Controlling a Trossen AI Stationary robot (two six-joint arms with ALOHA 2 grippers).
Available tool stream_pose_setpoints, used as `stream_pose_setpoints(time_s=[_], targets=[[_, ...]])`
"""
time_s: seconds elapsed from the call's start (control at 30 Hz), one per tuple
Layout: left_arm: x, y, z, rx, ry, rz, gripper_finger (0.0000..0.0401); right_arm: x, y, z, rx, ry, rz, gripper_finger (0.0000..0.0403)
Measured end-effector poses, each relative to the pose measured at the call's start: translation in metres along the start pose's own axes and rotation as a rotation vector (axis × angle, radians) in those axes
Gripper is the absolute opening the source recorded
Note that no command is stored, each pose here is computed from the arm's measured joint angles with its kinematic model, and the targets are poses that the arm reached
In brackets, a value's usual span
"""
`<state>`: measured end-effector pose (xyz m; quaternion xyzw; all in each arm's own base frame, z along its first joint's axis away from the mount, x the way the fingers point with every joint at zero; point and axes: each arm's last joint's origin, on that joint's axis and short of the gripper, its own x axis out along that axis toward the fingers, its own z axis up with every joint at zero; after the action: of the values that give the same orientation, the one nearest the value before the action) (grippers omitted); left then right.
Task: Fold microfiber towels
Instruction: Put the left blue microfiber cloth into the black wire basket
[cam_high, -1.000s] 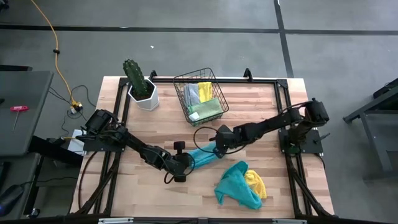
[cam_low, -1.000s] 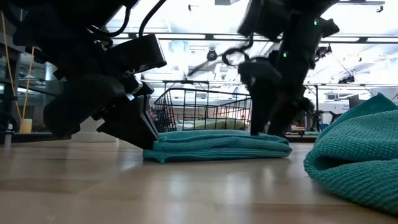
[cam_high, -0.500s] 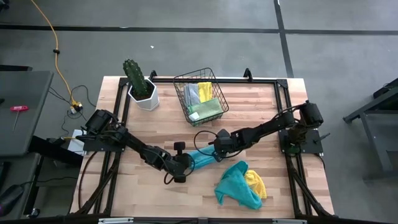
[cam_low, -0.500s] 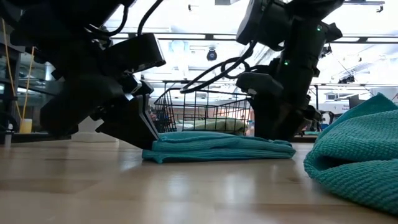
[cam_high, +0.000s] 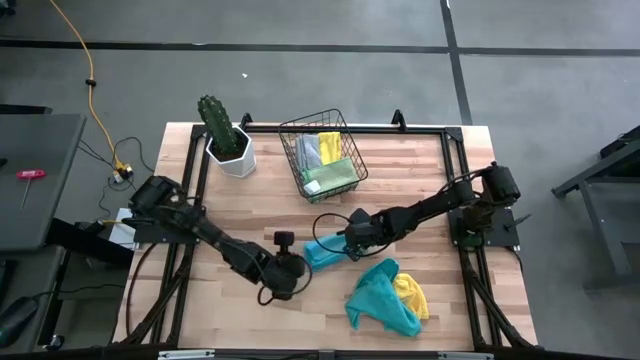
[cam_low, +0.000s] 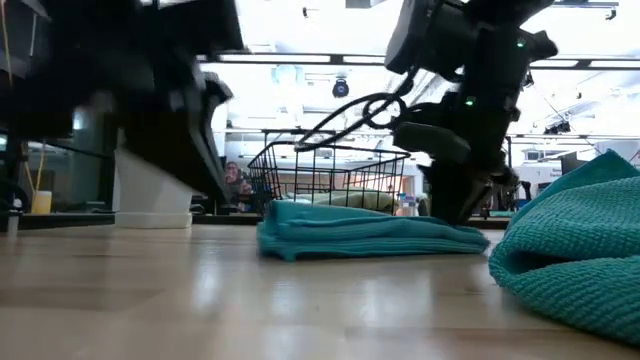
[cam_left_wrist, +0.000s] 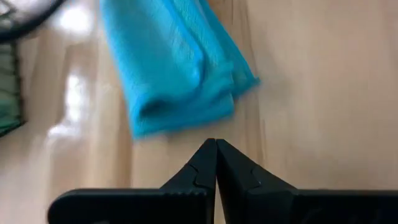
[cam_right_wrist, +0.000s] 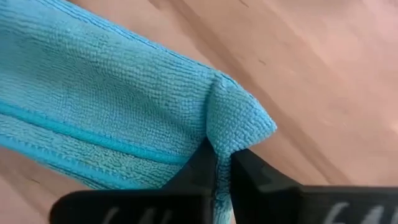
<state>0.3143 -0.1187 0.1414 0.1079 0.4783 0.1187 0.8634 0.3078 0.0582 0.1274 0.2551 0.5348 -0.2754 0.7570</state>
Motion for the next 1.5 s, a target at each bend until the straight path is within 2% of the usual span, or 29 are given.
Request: stream_pose_setpoints(time_s=[0.1,0.17,0.27,0.33,0.43,0.57,0.7,0.8,1.0,1.4,1.5], targets=[[-0.036,-0.001,0.006,-0.005,-0.031,0.017,0.0000,-0.011,-0.002,-0.005,-0.046,-0.003,-0.023,0.0005],[-0.065,-0.006,0.006,0.009,-0.130,0.064,0.0000,-0.022,-0.003,-0.010,-0.102,0.005,-0.017,0.0004],[-0.117,-0.011,0.001,0.014,-0.319,0.143,0.0000,-0.049,0.008,-0.009,-0.224,-0.061,0.093,0.0003],[-0.149,-0.012,-0.003,-0.007,-0.442,0.173,0.0000,-0.066,0.014,-0.009,-0.346,-0.083,0.137,0.0002],[-0.187,-0.012,-0.014,-0.036,-0.571,0.184,0.0000,-0.089,0.025,-0.005,-0.592,-0.114,0.161,0.0002],[-0.218,-0.006,-0.024,-0.045,-0.667,0.189,0.0000,-0.119,0.035,0.014,-0.892,-0.178,0.100,0.0001],[-0.230,-0.002,-0.029,-0.067,-0.715,0.232,0.0000,-0.140,0.037,0.040,-1.158,-0.196,0.031,0.0001],[-0.233,-0.002,-0.031,-0.062,-0.735,0.281,0.0000,-0.154,0.035,0.061,-1.258,-0.238,-0.055,0.0001],[-0.232,-0.004,-0.032,-0.048,-0.732,0.284,0.0000,-0.170,0.023,0.100,-1.355,-0.255,-0.188,0.0000],[-0.232,-0.004,-0.031,-0.025,-0.729,0.298,0.0000,-0.159,0.001,0.165,-1.510,-0.195,-0.401,0.0000],[-0.232,-0.004,-0.031,-0.025,-0.730,0.299,0.0000,-0.155,-0.002,0.182,-1.536,-0.200,-0.490,0.0000]])
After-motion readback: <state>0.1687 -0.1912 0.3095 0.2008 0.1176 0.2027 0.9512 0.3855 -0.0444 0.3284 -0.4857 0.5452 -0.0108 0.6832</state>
